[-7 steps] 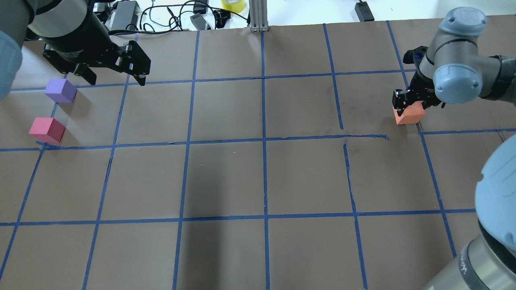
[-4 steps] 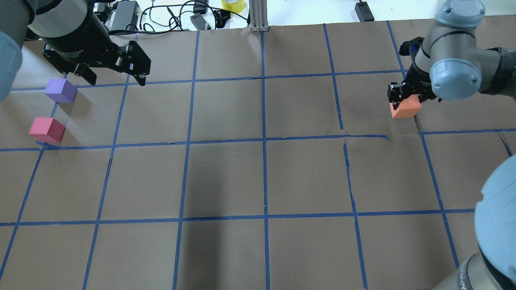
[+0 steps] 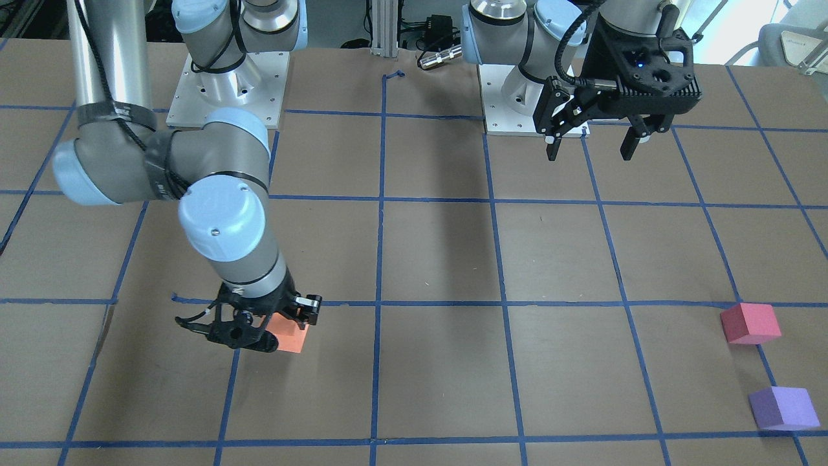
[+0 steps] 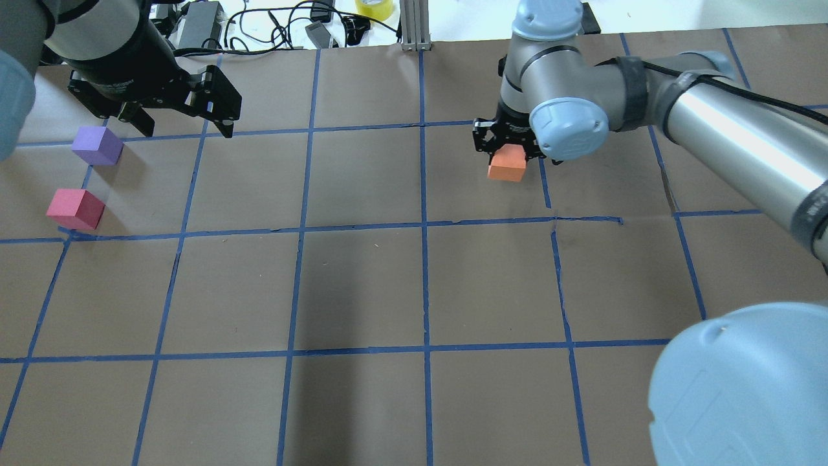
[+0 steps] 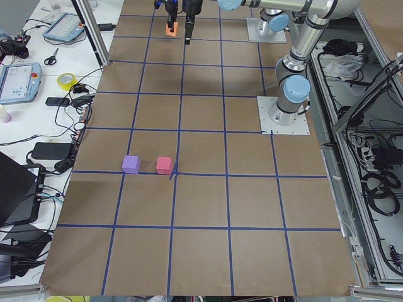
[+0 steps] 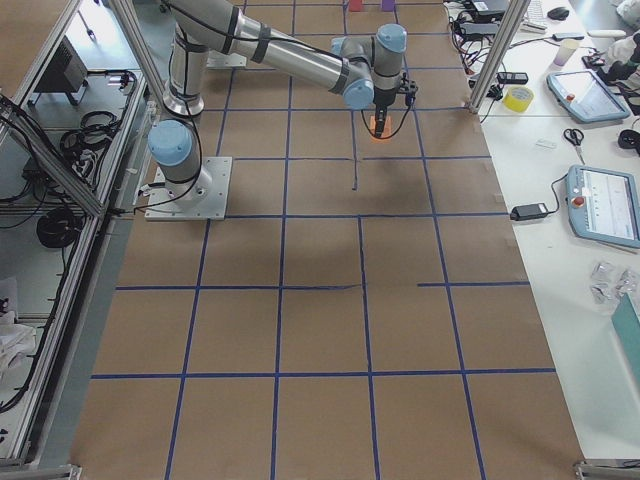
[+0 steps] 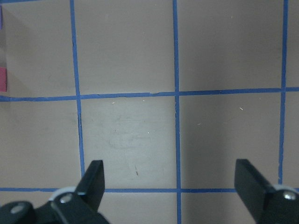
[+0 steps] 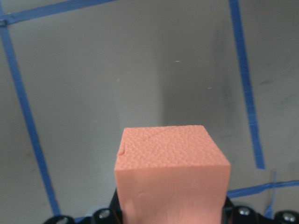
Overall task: Arrange blocks in a line
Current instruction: 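Carry the orange cube with the right gripper toward the table center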
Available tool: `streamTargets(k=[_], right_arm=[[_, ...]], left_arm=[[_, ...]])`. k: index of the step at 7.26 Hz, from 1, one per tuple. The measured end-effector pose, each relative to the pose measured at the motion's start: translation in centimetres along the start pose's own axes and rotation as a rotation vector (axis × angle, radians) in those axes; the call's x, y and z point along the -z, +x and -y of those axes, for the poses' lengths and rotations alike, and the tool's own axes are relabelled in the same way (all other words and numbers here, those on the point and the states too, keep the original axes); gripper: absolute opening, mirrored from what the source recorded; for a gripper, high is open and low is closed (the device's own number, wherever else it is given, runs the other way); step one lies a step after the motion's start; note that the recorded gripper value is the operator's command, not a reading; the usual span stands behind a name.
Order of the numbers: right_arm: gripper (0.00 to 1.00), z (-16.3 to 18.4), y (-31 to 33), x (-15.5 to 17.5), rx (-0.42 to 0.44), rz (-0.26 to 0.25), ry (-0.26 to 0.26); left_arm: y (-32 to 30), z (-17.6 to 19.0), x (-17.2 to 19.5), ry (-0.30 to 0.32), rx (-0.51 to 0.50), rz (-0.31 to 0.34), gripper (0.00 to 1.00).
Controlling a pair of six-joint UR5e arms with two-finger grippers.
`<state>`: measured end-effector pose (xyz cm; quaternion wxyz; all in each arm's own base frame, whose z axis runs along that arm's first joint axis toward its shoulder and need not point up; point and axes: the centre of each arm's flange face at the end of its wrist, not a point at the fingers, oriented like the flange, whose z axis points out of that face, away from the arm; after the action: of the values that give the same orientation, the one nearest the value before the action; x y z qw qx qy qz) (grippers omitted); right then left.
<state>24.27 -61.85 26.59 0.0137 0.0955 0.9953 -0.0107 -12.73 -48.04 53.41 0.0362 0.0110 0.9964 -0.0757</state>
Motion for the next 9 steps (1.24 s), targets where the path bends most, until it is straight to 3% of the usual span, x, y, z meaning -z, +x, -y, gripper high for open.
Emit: streamTargets(k=[3,7,8,9], right_arm=[[0.00,-2.0,-9.2,-3.1,0.005,0.037,-0.032],[0.00,-3.5,-13.1,-5.6,0.091,0.060,-0.042],[0.04,-3.7,-13.4,-6.0,0.104,0.060,-0.043],[0.45,-4.0,-13.8,-6.2,0.117,0.060,-0.043]], left_arm=[[0.0,0.0,0.0,0.000,0.000,0.000,1.00],[0.1,0.0,0.0,0.000,0.000,-0.002,1.00],[0.1,0.0,-0.1,-0.002,0.001,-0.004,1.00],[0.1,0.0,-0.1,-0.002,0.002,-0.007,1.00]])
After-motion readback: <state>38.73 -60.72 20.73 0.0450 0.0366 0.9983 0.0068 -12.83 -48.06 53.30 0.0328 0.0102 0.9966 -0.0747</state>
